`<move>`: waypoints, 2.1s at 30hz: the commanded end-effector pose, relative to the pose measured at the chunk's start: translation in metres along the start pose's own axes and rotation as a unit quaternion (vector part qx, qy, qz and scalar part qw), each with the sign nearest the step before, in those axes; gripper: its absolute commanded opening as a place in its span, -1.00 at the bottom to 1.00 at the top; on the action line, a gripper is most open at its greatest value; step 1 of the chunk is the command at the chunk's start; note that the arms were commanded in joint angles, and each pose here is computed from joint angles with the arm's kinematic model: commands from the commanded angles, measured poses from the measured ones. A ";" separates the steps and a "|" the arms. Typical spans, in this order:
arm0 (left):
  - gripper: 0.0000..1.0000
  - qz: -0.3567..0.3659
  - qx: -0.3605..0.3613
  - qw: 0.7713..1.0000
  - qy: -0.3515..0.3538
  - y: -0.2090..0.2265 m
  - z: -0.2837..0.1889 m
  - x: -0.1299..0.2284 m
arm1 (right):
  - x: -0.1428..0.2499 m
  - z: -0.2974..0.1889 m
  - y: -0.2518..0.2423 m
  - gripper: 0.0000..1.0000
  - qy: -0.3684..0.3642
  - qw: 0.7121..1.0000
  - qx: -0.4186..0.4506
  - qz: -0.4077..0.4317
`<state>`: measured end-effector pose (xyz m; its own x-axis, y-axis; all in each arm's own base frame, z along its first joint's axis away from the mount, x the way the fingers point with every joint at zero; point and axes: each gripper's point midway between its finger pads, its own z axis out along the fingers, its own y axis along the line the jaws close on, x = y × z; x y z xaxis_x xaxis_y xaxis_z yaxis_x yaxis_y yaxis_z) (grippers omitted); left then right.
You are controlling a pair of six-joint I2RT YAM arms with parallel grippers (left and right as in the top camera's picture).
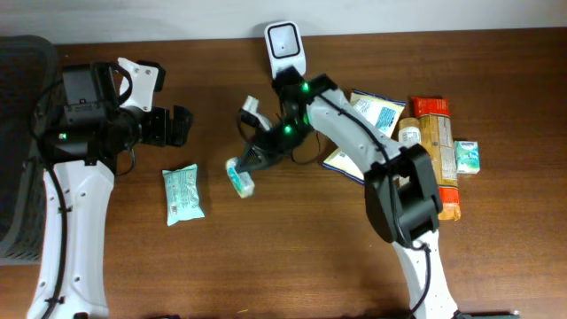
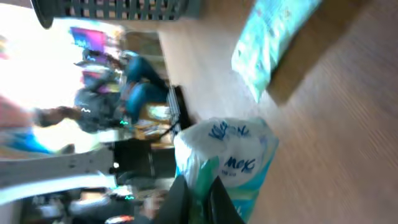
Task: Scan the item barcode
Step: 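Raise the Kleenex packet toward the scanner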
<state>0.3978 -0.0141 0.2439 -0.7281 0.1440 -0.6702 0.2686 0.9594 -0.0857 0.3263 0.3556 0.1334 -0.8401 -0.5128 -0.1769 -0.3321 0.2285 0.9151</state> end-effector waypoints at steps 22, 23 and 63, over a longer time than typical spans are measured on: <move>0.98 0.011 -0.003 1.000 -0.012 0.000 -0.008 -0.006 | 0.059 -0.049 -0.089 -0.15 0.076 0.934 0.286 0.201; 0.98 0.011 -0.003 1.000 -0.012 0.000 -0.008 -0.006 | 0.067 -0.043 -0.094 -0.12 0.085 0.932 0.285 0.207; 0.98 0.011 -0.003 1.000 -0.012 0.000 -0.008 -0.006 | 0.016 -0.157 0.106 -0.92 -0.165 0.983 -0.076 0.011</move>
<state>0.3978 -0.0142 0.2439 -0.7283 0.1440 -0.6699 0.2686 0.9594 -0.0858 0.3447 0.2421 0.2712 -0.9558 -0.2136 -0.2019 -0.2336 0.1356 0.9628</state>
